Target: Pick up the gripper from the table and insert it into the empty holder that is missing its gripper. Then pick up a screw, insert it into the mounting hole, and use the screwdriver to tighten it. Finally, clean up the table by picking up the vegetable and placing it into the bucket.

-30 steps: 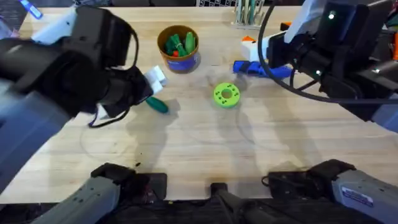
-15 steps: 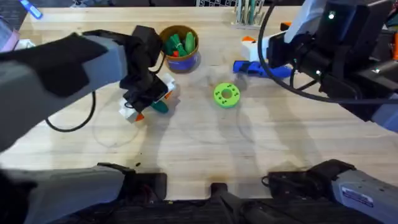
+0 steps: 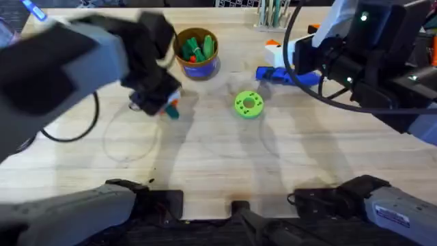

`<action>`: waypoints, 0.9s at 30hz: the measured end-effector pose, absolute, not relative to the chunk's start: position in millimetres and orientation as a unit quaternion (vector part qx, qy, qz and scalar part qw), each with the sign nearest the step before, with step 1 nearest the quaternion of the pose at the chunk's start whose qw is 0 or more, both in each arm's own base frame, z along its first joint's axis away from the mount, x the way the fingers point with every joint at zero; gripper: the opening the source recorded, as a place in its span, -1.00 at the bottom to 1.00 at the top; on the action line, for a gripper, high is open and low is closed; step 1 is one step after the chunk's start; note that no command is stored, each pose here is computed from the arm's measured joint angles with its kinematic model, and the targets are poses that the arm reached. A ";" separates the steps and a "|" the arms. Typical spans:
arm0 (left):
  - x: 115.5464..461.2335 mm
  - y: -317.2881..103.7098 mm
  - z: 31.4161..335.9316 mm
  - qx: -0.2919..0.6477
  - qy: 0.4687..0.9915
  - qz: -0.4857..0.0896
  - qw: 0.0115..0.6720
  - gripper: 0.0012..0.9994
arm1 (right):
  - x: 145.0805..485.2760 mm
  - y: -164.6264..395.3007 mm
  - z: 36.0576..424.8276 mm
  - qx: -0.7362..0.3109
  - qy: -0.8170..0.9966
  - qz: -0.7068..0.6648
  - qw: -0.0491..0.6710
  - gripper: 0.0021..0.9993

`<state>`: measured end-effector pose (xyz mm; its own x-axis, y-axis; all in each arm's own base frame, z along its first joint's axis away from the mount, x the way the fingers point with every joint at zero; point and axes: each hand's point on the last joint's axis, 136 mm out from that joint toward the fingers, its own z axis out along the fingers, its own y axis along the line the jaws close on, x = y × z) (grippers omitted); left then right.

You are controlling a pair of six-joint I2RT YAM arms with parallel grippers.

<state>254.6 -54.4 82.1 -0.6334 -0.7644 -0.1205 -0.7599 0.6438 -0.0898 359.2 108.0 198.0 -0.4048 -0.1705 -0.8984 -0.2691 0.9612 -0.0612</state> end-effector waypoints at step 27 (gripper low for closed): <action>408.7 -109.6 160.7 -0.253 0.896 -0.140 0.337 0.95 | 359.1 108.0 197.8 -0.130 0.837 0.047 0.529 0.98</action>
